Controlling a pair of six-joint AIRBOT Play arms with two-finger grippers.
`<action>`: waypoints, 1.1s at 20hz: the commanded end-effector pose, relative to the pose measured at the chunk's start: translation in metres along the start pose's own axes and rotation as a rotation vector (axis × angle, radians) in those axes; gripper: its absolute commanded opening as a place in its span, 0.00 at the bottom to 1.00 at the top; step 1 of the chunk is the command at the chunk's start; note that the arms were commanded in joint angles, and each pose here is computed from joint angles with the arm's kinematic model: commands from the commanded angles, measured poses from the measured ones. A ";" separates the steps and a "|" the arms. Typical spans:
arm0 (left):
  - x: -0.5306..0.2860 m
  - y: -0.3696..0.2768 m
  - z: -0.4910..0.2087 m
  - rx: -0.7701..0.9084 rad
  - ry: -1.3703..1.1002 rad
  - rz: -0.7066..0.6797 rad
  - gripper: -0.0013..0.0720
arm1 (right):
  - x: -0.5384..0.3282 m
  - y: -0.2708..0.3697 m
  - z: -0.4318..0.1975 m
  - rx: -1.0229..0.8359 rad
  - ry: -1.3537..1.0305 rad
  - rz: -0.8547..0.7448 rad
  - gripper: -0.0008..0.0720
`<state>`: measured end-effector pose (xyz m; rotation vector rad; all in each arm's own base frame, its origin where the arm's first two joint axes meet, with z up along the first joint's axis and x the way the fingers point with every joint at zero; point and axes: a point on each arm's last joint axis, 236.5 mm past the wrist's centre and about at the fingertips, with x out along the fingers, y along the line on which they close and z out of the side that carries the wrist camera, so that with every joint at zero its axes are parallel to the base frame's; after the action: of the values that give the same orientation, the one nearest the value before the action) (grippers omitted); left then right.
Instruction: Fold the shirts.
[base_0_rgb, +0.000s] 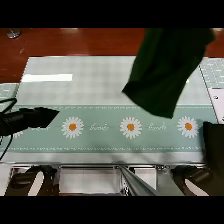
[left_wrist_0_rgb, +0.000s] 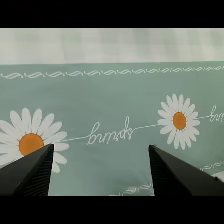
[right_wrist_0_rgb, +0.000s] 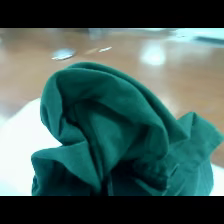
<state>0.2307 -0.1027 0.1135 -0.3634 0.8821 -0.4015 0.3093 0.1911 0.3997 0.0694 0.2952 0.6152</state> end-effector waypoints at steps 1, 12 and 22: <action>0.009 0.006 -0.012 -0.027 0.017 0.000 0.97 | 0.026 0.036 -0.062 0.040 0.163 0.063 0.05; 0.037 0.009 -0.027 -0.043 0.111 -0.021 0.97 | 0.147 0.040 -0.400 0.557 0.800 -0.049 0.43; 0.093 0.000 -0.158 -0.137 0.650 -0.101 0.97 | 0.057 -0.181 -0.272 0.544 0.671 -0.394 0.87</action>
<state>0.1894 -0.1558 -0.0135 -0.3924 1.3799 -0.5294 0.3801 0.1703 0.0774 0.3468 1.1017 0.3219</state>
